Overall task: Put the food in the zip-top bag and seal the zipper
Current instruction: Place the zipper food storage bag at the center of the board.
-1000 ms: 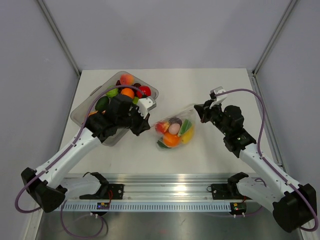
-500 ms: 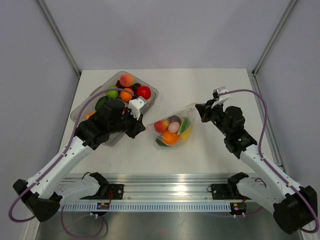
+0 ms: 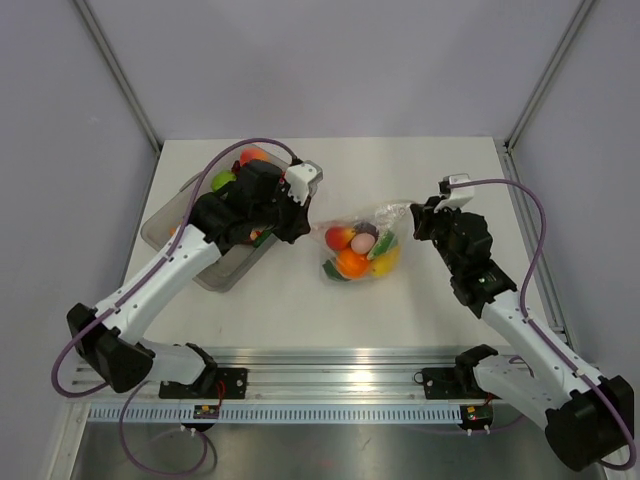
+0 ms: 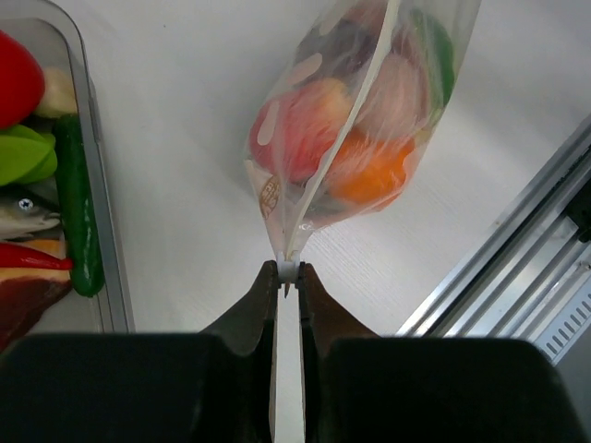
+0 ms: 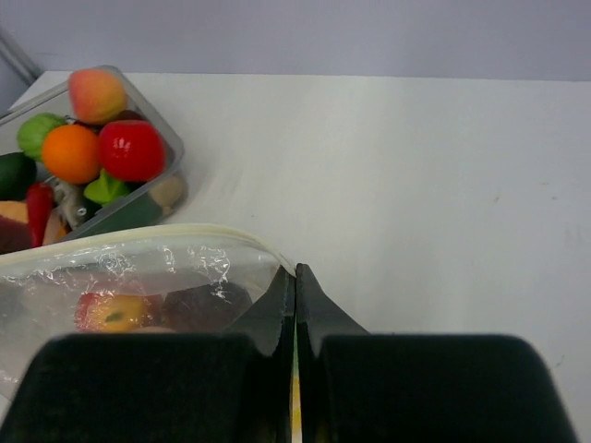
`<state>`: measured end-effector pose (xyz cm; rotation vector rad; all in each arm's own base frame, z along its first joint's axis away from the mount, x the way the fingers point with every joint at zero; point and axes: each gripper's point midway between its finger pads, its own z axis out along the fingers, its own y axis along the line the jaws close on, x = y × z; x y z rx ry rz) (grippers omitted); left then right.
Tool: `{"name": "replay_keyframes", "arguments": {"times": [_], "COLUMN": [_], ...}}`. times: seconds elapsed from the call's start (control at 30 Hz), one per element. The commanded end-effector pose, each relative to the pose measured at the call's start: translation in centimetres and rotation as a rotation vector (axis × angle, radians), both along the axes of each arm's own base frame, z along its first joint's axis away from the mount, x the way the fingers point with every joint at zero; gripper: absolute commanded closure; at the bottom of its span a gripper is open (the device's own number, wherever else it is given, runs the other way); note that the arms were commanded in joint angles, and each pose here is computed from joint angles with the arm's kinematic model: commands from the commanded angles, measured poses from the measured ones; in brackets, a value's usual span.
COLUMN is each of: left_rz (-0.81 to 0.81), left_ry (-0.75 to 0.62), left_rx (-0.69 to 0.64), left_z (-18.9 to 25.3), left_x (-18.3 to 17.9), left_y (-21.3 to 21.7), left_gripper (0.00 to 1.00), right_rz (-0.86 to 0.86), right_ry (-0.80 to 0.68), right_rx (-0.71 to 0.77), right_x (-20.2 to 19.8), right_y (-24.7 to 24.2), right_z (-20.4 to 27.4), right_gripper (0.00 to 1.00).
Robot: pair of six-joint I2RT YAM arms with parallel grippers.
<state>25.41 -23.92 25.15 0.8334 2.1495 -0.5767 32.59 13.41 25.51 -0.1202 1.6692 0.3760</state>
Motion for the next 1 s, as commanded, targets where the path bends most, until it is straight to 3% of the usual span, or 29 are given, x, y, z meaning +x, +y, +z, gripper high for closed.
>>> {"name": "replay_keyframes", "arguments": {"times": [0.0, 0.17, 0.2, 0.27, 0.3, 0.33, 0.43, 0.5, 0.53, 0.6, 0.67, 0.77, 0.9, 0.97], "left_rz": [-0.010, -0.041, -0.037, -0.040, -0.034, -0.044, -0.058, -0.113, -0.130, -0.167, -0.165, -0.137, -0.068, -0.057], "left_ry": [-0.107, -0.181, -0.235, -0.224, -0.285, -0.255, -0.276, -0.285, -0.228, -0.222, -0.144, -0.100, -0.050, -0.052], "left_rx": [-0.037, -0.061, -0.099, -0.114, -0.164, -0.182, -0.272, -0.307, -0.289, -0.311, -0.291, -0.268, -0.243, -0.266], "left_z": [4.0, 5.1, 7.7, 7.7, 11.1, 10.4, 12.8, 13.4, 10.7, 10.6, 7.0, 5.4, 4.9, 5.9], "left_x": [3.2, 9.5, 10.9, 13.9, 14.9, 16.0, 17.1, 15.8, 15.2, 13.3, 12.0, 10.3, 8.3, 6.6], "left_y": [-1.6, -4.5, -5.1, -6.0, -6.3, -7.0, -7.0, -7.2, -7.2, -7.0, -6.5, -5.3, -3.4, -2.8], "left_gripper": [1.00, 1.00, 1.00, 1.00, 1.00, 1.00, 1.00, 0.89, 0.51, 0.37, 0.23, 0.09, 0.06, 0.05], "right_rz": [-0.178, -0.288, -0.313, -0.352, -0.388, -0.403, -0.415, -0.364, -0.348, -0.290, -0.264, -0.255, -0.282, -0.277], "right_ry": [-0.071, -0.084, -0.127, -0.115, -0.144, -0.147, -0.161, -0.146, -0.132, -0.084, -0.069, -0.022, 0.039, 0.107], "right_rx": [-0.017, -0.089, -0.082, -0.121, -0.113, -0.116, -0.119, -0.105, -0.099, -0.044, 0.018, 0.059, 0.066, 0.066], "right_x": [2.0, 6.8, 7.8, 9.8, 10.5, 10.9, 11.0, 9.8, 9.2, 7.2, 5.4, 3.3, 1.4, 0.8], "right_y": [-3.4, -6.4, -6.9, -7.8, -8.8, -9.2, -9.7, -8.9, -8.8, -7.8, -7.4, -7.4, -8.1, -7.9], "right_z": [3.3, 5.2, 7.3, 7.4, 9.3, 9.6, 9.9, 8.7, 8.0, 5.7, 4.9, 2.7, 2.2, 1.6], "right_gripper": [1.00, 1.00, 1.00, 1.00, 1.00, 1.00, 0.99, 0.84, 0.54, 0.36, 0.17, 0.11, 0.00, 0.01]}}
